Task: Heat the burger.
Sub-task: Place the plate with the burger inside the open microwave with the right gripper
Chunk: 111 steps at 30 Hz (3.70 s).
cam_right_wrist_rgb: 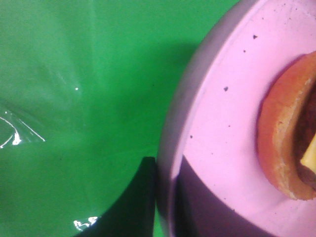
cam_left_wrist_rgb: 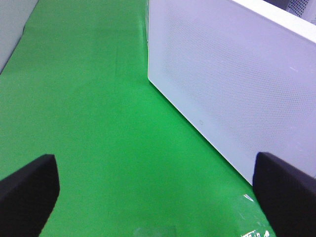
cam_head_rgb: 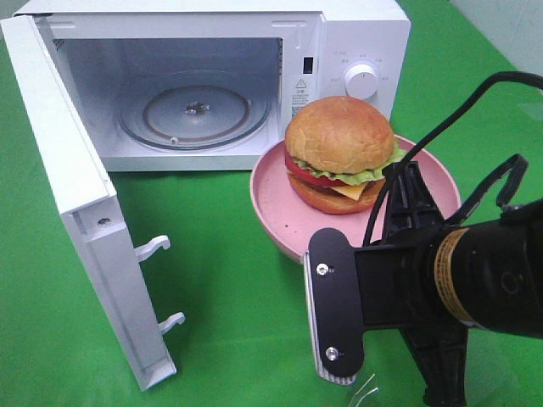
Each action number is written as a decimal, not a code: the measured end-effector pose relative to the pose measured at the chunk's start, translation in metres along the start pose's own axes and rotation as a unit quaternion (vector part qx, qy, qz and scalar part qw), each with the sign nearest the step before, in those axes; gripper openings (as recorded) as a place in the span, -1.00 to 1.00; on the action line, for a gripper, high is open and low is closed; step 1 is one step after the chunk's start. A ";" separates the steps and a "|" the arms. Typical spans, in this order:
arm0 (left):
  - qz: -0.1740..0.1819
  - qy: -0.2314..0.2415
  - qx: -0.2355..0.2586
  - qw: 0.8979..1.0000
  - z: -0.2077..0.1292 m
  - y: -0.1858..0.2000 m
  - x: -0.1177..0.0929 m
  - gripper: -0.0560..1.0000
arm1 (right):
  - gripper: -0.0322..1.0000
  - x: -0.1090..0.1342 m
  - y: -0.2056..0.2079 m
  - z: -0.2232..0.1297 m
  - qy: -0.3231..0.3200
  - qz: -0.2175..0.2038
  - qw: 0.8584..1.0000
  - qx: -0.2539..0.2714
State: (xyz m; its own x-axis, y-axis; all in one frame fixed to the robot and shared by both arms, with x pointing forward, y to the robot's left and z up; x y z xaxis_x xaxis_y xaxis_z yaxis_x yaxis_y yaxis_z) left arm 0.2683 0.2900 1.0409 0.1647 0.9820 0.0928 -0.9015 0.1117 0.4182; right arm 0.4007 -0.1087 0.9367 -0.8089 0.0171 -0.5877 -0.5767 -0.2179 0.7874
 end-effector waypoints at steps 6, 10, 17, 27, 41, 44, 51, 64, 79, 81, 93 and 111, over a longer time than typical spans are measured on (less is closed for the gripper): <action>0.000 0.000 0.000 1.000 0.000 0.000 0.000 0.98 | -0.84 -0.013 -0.008 -0.007 0.058 0.005 0.998 -0.022; 0.000 0.000 0.000 1.000 0.000 0.000 0.000 0.98 | -0.84 -0.017 -0.010 -0.010 0.082 0.007 0.996 -0.027; 0.000 0.000 0.000 1.000 0.000 0.000 0.000 0.98 | -0.84 -0.026 -0.016 -0.019 0.143 0.014 0.989 -0.046; 0.000 0.000 0.000 1.000 0.000 0.000 0.000 0.98 | -0.84 -0.032 -0.022 -0.040 0.208 0.040 0.976 -0.053; 0.000 0.000 0.000 1.000 0.000 0.000 0.000 0.98 | -0.84 -0.036 -0.024 -0.049 0.231 0.051 0.969 -0.065; 0.000 0.000 0.000 1.000 0.000 0.000 0.000 0.98 | -0.84 -0.036 -0.024 -0.050 0.238 0.051 0.968 -0.064; 0.000 0.000 0.000 1.000 0.000 0.000 0.000 0.98 | -0.84 -0.041 -0.023 -0.046 0.240 0.044 0.968 -0.067; 0.000 0.000 0.000 1.000 0.000 0.000 0.000 0.98 | -0.84 -0.041 -0.026 -0.025 0.263 0.044 0.960 -0.086; 0.000 0.000 0.000 1.000 0.000 0.000 0.000 0.98 | -0.84 -0.051 -0.036 -0.016 0.259 0.036 0.961 -0.089; 0.000 0.000 0.000 1.000 0.000 0.000 0.000 0.98 | -0.84 -0.058 -0.043 -0.009 0.258 0.035 0.961 -0.090; 0.000 0.000 0.000 1.000 0.000 0.000 0.000 0.98 | -0.84 -0.067 -0.064 0.014 0.268 0.038 0.957 -0.099; 0.001 -0.001 0.000 1.000 0.000 0.000 0.000 0.98 | -0.84 -0.091 -0.093 0.038 0.259 0.050 0.960 -0.095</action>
State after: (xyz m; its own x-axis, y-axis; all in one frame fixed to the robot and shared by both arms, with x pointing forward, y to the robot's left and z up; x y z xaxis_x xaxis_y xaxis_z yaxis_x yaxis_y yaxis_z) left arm 0.2683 0.2902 1.0408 0.1636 0.9820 0.0944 -0.9016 0.1100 0.4183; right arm 0.5241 -0.0529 0.9241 -0.6651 -0.4908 -0.5628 -0.4276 -0.3675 0.8259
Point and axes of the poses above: a point on each arm's last joint axis where the gripper is mounted, y pointing back along that axis away from the gripper, x along the wrist's bending axis when the last joint is at zero, z = x × y, the point moved 4 cm from there along -y, pointing out along that axis toward the gripper, and after that the axes turned 8 degrees about -y, right-handed, at the moved point
